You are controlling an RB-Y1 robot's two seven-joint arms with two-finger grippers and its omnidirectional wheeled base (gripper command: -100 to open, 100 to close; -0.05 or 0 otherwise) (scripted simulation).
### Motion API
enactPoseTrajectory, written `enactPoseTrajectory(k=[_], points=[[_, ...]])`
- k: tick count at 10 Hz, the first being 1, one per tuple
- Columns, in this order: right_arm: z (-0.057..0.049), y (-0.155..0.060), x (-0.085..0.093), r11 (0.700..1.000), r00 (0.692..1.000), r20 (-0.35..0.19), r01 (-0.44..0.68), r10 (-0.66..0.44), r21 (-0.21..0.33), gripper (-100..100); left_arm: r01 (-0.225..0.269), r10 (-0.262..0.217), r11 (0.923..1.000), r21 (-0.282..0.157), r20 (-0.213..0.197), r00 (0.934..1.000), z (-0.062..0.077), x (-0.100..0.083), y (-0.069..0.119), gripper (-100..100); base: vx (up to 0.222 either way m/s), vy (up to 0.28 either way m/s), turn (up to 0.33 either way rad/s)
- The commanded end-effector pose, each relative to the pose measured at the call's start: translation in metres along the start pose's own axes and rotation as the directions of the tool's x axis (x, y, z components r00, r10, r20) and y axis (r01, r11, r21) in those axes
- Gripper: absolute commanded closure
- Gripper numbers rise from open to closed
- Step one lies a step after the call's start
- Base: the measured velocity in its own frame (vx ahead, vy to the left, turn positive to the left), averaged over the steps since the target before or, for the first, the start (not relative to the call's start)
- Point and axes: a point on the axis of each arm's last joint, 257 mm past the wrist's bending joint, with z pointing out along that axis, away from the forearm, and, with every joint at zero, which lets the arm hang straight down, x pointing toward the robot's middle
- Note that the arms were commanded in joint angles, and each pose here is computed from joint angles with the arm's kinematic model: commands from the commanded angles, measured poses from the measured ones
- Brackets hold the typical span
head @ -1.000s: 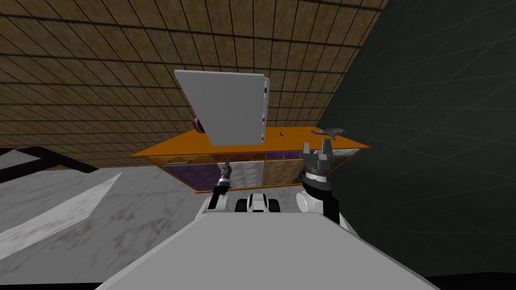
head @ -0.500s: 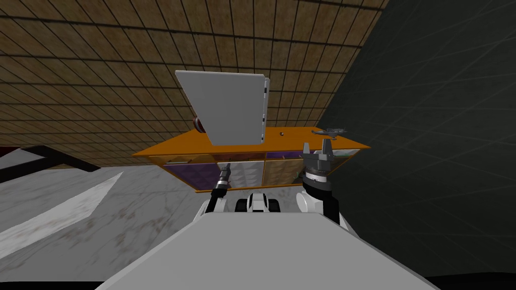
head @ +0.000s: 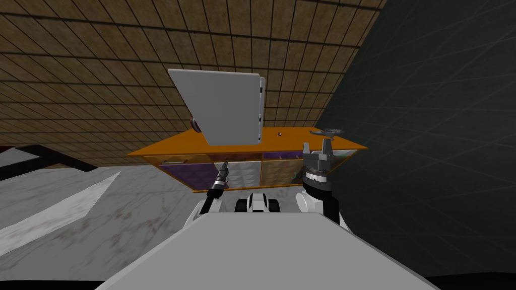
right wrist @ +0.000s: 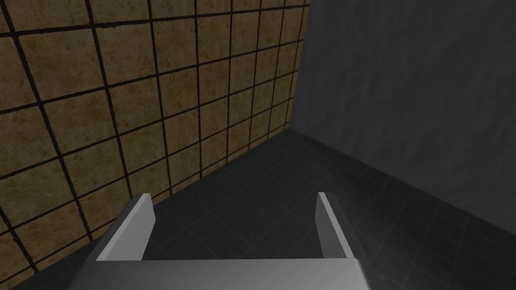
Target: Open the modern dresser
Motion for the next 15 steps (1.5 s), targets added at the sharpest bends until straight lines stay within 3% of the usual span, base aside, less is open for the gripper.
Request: enactPoseTrajectory(k=[1, 4, 10, 14, 15], points=[[0.0, 0.0, 0.0, 1.0, 1.0, 0.0, 0.0, 0.0, 0.0, 0, -0.004, 0.004, 0.9999, -0.011, 0.007, 1.0, 0.0, 0.0, -0.005, -100, 0.005, -0.176, 0.001], [0.0, 0.0, 0.0, 1.0, 1.0, 0.0, 0.0, 0.0, 0.0, 0, -0.039, 0.039, 0.9989, -0.026, -0.002, 0.9993, -0.002, -0.003, -0.011, -100, 0.009, -0.192, -0.001], [0.0, 0.0, 0.0, 1.0, 1.0, 0.0, 0.0, 0.0, 0.0, 0, 0.06, -0.057, 0.9976, -0.033, 0.073, 0.9956, 0.001, 0.007, -0.02, -100, 0.008, -0.076, 0.0], [0.0, 0.0, 0.0, 1.0, 1.0, 0.0, 0.0, 0.0, 0.0, 0, 0.05, -0.048, 0.9982, -0.033, 0.072, 0.9963, 0.001, 0.004, -0.026, -100, 0.055, 0.011, -0.018], [0.0, 0.0, 0.0, 1.0, 1.0, 0.0, 0.0, 0.0, 0.0, 0, 0.051, -0.049, 0.9981, -0.033, 0.068, 0.9965, 0.001, 0.006, -0.02, 100, -0.052, -0.015, 0.044]])
